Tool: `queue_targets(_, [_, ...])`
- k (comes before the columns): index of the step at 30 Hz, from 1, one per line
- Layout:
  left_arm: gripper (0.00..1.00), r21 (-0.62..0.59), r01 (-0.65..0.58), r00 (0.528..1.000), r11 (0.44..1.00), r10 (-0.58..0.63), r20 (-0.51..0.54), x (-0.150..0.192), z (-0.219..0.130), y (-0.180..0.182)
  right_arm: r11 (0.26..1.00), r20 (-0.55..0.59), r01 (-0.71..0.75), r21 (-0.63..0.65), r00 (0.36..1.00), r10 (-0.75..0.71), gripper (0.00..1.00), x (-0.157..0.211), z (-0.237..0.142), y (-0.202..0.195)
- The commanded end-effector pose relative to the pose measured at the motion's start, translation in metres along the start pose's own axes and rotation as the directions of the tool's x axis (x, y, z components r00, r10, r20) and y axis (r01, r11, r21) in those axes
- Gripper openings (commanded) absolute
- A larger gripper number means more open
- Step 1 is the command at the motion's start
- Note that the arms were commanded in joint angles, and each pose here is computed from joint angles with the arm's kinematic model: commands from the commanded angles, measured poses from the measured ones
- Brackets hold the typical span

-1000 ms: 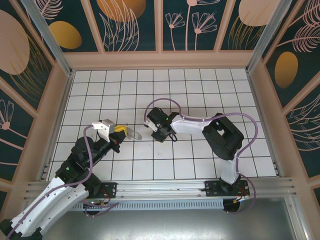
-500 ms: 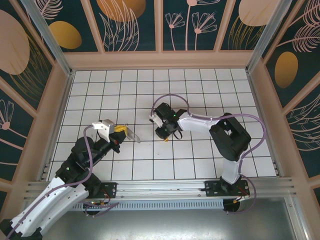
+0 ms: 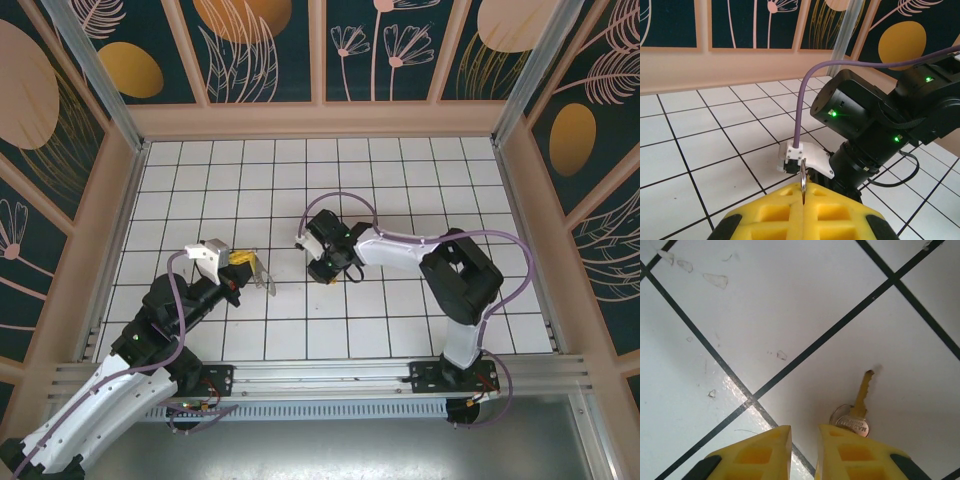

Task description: Put the keys on the keyring

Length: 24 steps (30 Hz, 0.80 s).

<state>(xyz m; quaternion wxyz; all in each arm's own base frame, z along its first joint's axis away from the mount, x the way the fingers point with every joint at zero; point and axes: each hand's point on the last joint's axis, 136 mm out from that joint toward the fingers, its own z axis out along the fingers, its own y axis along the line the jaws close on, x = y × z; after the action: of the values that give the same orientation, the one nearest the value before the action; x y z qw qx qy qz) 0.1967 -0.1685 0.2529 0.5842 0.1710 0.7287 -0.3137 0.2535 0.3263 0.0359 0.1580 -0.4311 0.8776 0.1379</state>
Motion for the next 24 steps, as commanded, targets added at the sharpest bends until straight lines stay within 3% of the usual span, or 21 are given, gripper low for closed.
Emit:
queue_targets(1, [0.00, 0.018, 0.010, 0.998, 1.000, -0.011, 0.057, -0.013, -0.001, -0.004, 0.998, -0.024, 0.021, 0.059, 1.000, -0.020, 0.21, -0.003, -0.002, -0.005])
queue_targets(6, [0.00, 0.019, 0.011, 0.998, 1.000, -0.012, 0.059, -0.013, -0.001, -0.004, 0.992, -0.055, 0.028, 0.122, 0.998, -0.022, 0.21, -0.003, 0.002, -0.013])
queue_targets(16, [0.00, 0.018, 0.011, 0.998, 1.000, -0.012, 0.059, -0.014, -0.001, -0.003, 0.994, -0.069, 0.045, 0.103, 0.997, -0.038, 0.26, 0.001, 0.008, -0.006])
queue_targets(24, [0.00, 0.025, 0.012, 0.998, 1.000, -0.013, 0.066, -0.015, -0.002, -0.005, 0.992, -0.108, 0.052, 0.118, 0.993, -0.039, 0.21, 0.010, 0.018, -0.010])
